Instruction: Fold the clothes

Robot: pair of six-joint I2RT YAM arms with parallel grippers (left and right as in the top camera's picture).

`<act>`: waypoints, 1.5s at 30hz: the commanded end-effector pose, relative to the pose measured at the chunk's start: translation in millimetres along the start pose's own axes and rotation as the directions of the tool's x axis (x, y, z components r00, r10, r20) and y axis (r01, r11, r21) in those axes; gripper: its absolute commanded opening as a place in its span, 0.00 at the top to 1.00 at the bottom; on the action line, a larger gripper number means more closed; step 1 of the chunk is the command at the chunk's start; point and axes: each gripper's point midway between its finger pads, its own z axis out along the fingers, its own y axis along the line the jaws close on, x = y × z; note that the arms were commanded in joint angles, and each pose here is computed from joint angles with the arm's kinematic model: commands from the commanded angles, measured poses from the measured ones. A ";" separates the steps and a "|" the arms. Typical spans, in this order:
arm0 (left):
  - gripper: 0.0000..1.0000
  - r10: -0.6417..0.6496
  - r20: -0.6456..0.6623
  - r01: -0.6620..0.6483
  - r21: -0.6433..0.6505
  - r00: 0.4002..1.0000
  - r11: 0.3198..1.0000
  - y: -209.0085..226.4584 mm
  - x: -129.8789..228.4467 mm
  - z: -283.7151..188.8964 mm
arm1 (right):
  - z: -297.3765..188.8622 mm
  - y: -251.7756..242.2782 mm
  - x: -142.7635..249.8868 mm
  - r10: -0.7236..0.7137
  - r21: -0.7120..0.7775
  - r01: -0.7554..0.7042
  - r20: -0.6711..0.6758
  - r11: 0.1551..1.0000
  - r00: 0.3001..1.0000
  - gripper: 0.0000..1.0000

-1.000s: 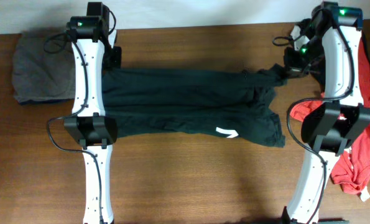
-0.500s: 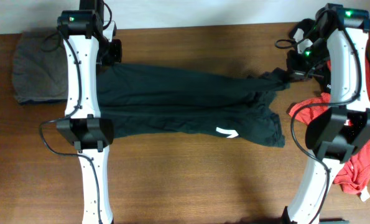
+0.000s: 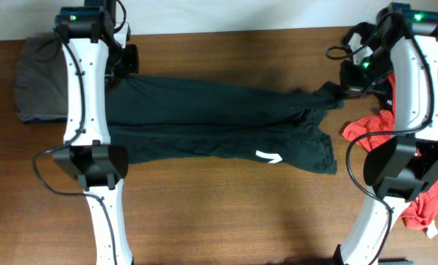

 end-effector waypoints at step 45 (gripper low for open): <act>0.56 -0.015 -0.385 -0.018 -0.081 0.923 0.997 16.8 82.7 76.1 | 44.0 -1.2 9.6 -0.016 -0.009 0.015 -0.056 1.000 0.998 0.96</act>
